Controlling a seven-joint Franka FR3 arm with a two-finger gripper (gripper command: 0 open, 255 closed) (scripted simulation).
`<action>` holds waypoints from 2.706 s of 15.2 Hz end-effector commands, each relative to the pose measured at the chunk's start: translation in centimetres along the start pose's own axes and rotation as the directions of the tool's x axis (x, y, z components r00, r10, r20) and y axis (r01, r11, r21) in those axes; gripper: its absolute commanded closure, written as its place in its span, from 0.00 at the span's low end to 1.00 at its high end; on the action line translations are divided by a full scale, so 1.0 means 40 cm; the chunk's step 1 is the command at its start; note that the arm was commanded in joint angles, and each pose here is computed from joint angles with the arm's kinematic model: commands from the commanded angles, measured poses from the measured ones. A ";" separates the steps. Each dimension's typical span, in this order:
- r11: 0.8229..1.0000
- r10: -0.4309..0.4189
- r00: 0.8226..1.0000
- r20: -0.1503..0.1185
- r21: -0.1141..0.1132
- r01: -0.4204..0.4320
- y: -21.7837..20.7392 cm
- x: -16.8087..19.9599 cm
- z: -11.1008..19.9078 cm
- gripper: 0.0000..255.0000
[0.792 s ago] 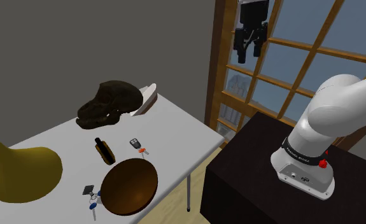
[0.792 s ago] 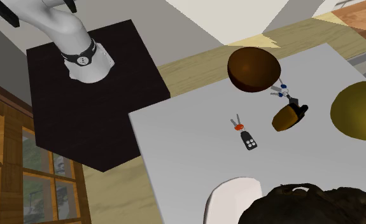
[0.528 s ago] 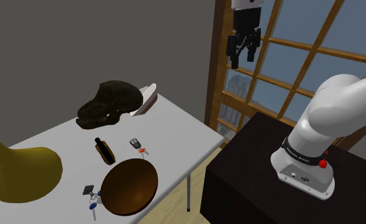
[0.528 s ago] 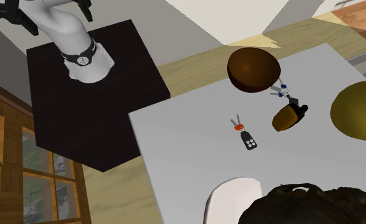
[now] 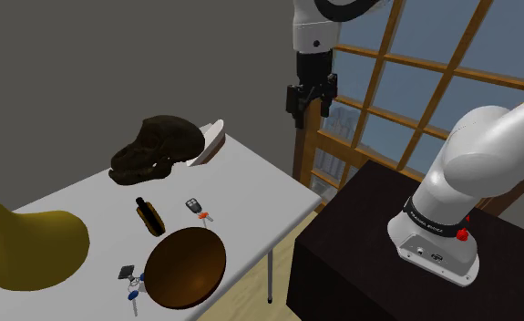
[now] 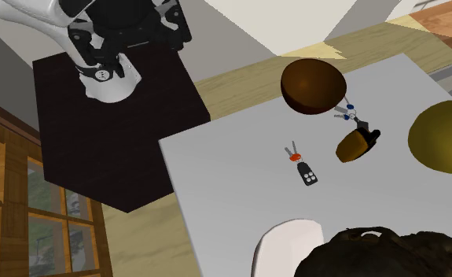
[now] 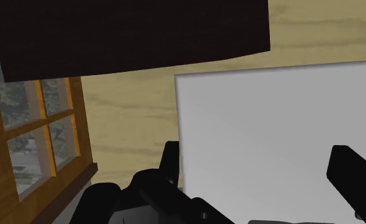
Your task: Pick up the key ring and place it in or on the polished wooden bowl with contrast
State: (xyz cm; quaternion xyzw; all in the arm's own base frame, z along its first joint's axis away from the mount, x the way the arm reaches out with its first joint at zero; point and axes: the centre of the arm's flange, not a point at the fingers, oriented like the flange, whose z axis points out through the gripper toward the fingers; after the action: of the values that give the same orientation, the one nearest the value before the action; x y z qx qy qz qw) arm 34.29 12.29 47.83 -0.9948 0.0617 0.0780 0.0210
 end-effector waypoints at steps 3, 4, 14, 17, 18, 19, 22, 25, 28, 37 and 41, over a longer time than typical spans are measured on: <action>1.000 0.013 1.000 -0.020 0.001 -0.013 -0.089 0.053 0.075 0.00; 1.000 0.016 1.000 -0.025 0.001 -0.016 -0.112 0.066 0.094 0.00; 0.999 0.047 0.996 -0.070 0.001 -0.047 -0.342 0.205 0.274 0.00; 0.998 0.056 0.995 -0.084 0.002 -0.056 -0.410 0.249 0.327 0.00; 0.998 0.059 0.994 -0.088 0.002 -0.059 -0.433 0.265 0.345 0.00; 0.998 0.062 0.994 -0.093 0.002 -0.062 -0.455 0.280 0.362 0.00; 0.997 0.072 0.992 -0.107 0.002 -0.072 -0.522 0.327 0.414 0.00; 0.997 0.081 0.989 -0.120 0.003 -0.081 -0.589 0.375 0.465 0.00; 0.996 0.090 0.987 -0.134 0.004 -0.090 -0.655 0.424 0.516 0.00; 0.995 0.099 0.984 -0.147 0.005 -0.099 -0.722 0.485 0.632 0.00; 0.995 0.099 0.984 -0.147 0.005 -0.099 -0.721 0.490 0.666 0.00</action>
State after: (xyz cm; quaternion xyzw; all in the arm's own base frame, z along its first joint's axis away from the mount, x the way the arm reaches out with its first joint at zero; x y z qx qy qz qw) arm 53.14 39.91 19.49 -0.9936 0.1125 0.0055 0.0111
